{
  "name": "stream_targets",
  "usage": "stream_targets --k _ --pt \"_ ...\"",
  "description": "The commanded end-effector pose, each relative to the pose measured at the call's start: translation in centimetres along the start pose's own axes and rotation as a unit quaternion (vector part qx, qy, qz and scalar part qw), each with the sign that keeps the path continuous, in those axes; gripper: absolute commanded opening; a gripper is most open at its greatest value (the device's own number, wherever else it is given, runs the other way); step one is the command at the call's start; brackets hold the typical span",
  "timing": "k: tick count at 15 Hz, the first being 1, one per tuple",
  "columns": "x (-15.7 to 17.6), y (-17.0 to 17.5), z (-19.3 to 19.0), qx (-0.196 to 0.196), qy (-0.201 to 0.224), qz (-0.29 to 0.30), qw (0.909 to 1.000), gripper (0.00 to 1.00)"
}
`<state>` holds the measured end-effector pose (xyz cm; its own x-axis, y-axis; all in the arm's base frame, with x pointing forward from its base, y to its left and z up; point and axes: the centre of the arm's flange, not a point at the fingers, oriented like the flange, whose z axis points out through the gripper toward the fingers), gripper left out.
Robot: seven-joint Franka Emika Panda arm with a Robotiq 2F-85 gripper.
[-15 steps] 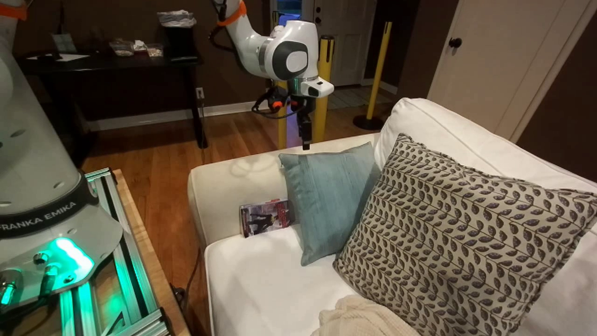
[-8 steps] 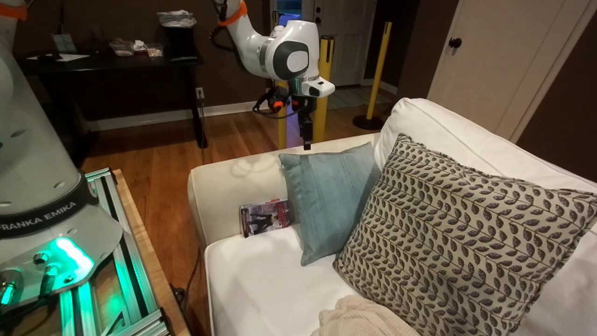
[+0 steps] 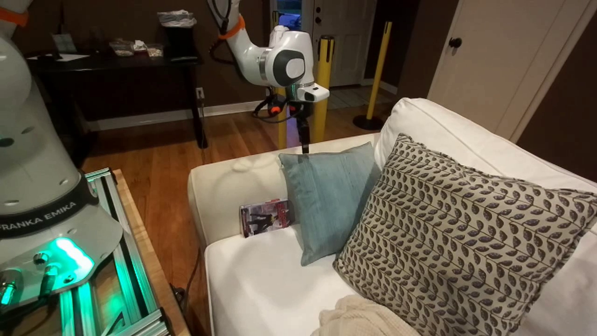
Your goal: Move the blue pillow on the left to the right
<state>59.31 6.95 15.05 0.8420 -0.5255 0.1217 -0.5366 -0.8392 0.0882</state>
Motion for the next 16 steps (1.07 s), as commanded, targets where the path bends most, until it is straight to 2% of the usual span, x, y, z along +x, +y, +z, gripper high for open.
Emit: stream_targets --k 1,6,8,12,15,16 --pt "0.5 -2.5 2.9 -0.026 0.01 0.018 0.9994 1.0" --pt "1.0 -4.1 5.3 -0.037 0.011 0.032 0.9988 1.0" --pt "1.0 -4.3 6.4 -0.057 0.007 0.029 0.9979 1.0" --pt "1.8 -4.1 8.5 -0.126 -0.002 0.039 0.9912 1.0" --pt "2.2 -4.5 10.1 -0.153 -0.012 0.03 0.9877 1.0" --pt "2.2 -4.7 10.5 -0.162 -0.017 0.034 0.986 0.75"
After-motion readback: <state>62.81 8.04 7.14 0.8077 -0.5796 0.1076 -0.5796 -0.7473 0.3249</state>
